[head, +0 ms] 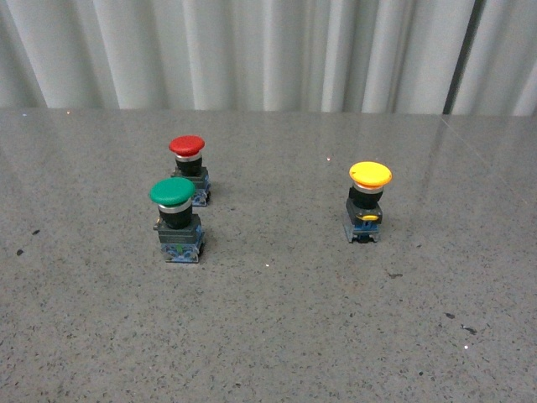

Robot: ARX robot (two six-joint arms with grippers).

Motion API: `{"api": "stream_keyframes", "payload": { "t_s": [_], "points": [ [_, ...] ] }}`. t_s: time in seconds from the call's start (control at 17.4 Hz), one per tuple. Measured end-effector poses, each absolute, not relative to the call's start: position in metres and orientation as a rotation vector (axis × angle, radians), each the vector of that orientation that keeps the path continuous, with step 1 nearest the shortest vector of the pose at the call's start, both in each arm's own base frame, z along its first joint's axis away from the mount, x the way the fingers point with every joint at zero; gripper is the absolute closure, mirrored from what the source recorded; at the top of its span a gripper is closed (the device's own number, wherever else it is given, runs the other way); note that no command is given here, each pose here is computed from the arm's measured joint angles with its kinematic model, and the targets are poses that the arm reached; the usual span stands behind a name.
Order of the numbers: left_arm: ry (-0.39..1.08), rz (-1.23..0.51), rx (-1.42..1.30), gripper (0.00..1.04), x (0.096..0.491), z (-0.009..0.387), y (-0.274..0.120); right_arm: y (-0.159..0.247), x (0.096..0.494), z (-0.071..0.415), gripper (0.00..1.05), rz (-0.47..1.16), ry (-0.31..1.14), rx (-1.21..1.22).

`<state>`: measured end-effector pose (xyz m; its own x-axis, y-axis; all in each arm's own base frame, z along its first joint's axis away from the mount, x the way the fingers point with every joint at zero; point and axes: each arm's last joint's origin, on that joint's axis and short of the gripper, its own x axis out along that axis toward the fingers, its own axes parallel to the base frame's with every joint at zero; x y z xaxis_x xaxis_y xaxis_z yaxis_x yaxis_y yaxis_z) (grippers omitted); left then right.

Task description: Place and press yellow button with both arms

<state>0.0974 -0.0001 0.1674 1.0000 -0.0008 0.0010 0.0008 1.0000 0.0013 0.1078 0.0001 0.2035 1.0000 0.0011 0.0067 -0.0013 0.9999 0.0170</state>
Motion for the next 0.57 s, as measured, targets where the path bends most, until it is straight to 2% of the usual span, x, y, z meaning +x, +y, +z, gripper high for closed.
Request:
{"api": "stream_keyframes", "payload": {
  "t_s": [0.06,0.17,0.57],
  "points": [
    [-0.001,-0.001,0.001,0.07,0.097,0.167,0.000,0.000,0.102,0.194,1.03,0.002,0.039,0.014],
    [-0.002,-0.001,0.002,0.07,0.097,0.167,0.000,0.000,0.097,0.191,1.03,0.000,-0.007,0.010],
    [-0.001,-0.001,0.001,0.07,0.097,0.167,0.000,0.000,0.098,0.179,1.03,0.000,0.000,0.007]
  ]
}}
